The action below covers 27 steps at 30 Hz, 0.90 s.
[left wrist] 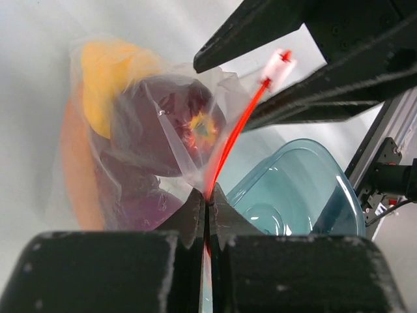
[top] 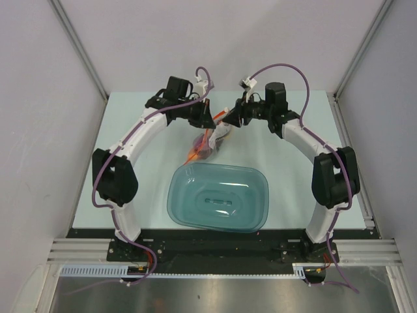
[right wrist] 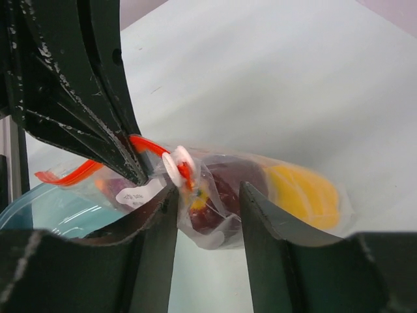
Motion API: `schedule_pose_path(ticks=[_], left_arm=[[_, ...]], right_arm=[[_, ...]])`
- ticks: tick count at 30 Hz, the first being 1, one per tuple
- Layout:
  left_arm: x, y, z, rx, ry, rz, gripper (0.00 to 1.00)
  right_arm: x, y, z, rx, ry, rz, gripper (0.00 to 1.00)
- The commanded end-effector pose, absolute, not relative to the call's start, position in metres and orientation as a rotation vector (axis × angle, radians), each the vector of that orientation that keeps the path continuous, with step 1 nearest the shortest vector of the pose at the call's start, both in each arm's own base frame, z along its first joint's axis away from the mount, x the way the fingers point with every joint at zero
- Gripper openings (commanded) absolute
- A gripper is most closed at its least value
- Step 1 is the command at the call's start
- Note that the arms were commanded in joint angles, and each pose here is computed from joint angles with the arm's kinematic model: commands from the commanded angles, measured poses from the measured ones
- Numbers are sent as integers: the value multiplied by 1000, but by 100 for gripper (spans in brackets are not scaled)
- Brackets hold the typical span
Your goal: Open the zip-top bag and remove the fake food
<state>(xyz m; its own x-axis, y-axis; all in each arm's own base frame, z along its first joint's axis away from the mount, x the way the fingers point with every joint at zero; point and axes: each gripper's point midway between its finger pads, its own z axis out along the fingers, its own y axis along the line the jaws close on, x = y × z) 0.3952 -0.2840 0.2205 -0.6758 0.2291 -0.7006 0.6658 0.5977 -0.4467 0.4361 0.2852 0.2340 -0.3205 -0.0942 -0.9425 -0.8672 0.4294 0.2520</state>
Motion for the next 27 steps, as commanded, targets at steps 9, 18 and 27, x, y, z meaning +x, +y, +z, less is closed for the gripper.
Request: schedule_pose_path(ticks=[9,18,27], left_arm=[[408,-289,287,627,2028,-978,39],[436,-313,307,561,1938,-1103,49],[451,-314,305,520,1908,-1071,38]], right_arm=[[445,300,251,-798,1650,1071,0],[439,300,255,-791,1699,1085,0],[437,303,260,-791,1708,1123,0]])
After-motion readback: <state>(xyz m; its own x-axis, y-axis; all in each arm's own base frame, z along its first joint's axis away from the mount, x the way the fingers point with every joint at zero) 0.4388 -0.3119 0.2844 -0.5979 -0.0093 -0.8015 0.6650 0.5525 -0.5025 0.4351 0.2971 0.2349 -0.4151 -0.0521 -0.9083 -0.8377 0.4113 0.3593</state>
